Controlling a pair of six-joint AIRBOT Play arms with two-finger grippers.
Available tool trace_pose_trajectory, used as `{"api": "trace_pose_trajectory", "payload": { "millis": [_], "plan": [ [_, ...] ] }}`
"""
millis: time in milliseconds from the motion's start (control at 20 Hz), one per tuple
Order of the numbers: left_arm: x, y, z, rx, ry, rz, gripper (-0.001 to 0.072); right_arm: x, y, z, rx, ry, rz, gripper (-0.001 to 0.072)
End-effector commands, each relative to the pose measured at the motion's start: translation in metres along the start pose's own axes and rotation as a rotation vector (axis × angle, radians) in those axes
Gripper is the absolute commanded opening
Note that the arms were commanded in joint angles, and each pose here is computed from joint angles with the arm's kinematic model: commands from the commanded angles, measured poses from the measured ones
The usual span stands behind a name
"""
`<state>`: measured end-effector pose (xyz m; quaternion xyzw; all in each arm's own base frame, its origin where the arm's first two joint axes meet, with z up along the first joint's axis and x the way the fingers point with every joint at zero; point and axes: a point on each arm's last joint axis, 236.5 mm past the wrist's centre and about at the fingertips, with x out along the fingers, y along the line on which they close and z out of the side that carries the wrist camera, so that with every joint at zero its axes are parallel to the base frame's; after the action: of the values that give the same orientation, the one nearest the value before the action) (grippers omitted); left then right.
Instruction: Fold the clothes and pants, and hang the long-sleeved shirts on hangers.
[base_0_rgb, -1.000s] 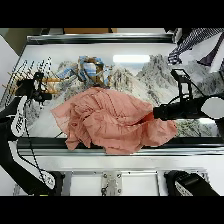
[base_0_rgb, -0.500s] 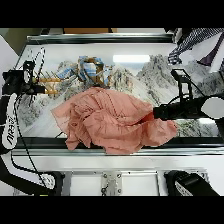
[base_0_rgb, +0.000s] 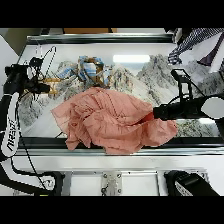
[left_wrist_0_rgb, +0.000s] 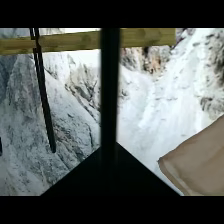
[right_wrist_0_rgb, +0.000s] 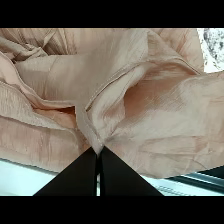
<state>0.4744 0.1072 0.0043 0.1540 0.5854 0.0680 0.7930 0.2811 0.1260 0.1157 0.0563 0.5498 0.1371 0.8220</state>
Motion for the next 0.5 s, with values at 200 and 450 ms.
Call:
{"api": "trace_pose_trajectory", "payload": {
  "millis": [200,450],
  "plan": [
    [-0.044,-0.054,0.015,0.146,-0.086,-0.149,0.0008,0.0,0.0,0.0,0.0,0.002,0.0,0.0012],
    [-0.165,-0.147,-0.03,0.772,-0.27,-0.601,0.0008,0.0,0.0,0.0,0.0,0.002,0.0,0.0012]
  ]
}}
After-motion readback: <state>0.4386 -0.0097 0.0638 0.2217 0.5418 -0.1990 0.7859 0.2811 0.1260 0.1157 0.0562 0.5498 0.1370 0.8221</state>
